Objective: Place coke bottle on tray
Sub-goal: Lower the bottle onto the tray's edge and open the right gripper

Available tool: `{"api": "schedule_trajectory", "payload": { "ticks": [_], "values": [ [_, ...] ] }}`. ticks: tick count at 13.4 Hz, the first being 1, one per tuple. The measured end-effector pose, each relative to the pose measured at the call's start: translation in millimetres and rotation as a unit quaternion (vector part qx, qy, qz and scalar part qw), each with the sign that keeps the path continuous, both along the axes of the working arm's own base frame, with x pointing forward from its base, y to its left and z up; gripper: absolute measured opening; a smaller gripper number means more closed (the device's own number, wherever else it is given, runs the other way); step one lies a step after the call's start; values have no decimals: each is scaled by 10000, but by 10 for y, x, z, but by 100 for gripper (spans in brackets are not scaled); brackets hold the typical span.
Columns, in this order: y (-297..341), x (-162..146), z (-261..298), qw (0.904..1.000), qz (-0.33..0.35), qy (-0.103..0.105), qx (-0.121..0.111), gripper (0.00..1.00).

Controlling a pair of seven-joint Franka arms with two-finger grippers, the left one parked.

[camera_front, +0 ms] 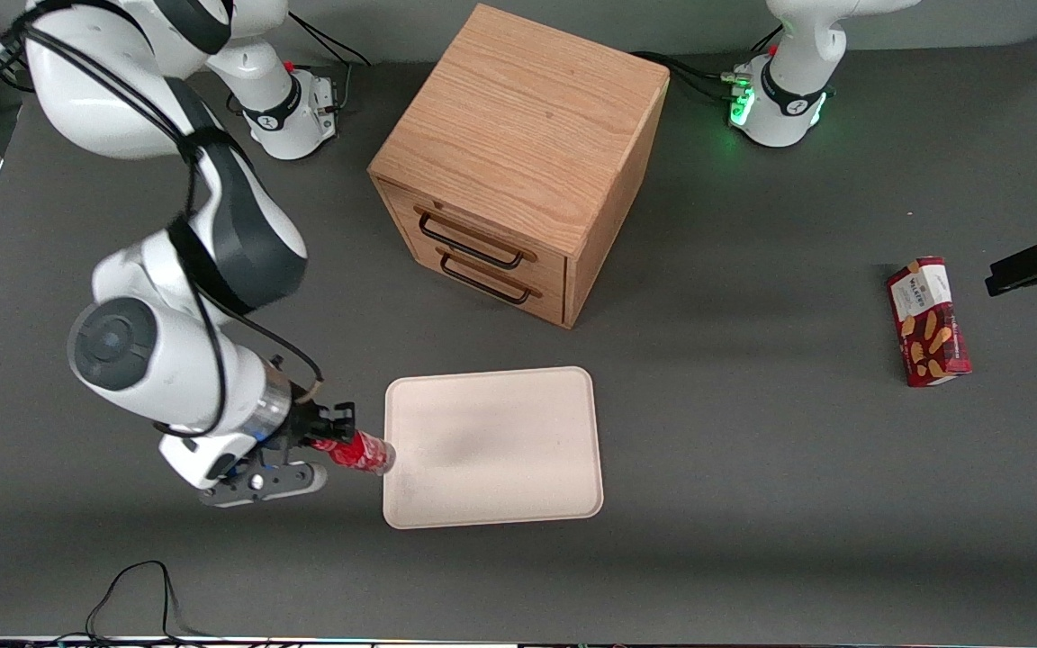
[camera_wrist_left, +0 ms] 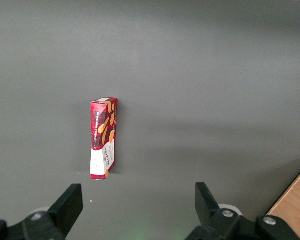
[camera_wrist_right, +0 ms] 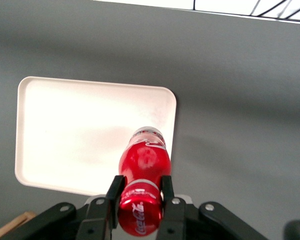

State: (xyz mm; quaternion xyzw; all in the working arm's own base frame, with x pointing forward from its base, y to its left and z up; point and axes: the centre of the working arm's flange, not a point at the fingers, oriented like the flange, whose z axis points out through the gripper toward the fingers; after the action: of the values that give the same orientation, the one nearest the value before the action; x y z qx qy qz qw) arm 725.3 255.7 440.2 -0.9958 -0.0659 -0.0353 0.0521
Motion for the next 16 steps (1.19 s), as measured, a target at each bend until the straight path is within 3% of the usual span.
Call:
{"api": "schedule_trajectory", "payload": {
  "ticks": [4,7,16],
  "values": [
    [60,146,-596,10000,-11,3,83,35],
    [87,178,-926,10000,48,29,-57,35],
    [191,157,-1145,10000,13,-26,-30,35]
  ]
}}
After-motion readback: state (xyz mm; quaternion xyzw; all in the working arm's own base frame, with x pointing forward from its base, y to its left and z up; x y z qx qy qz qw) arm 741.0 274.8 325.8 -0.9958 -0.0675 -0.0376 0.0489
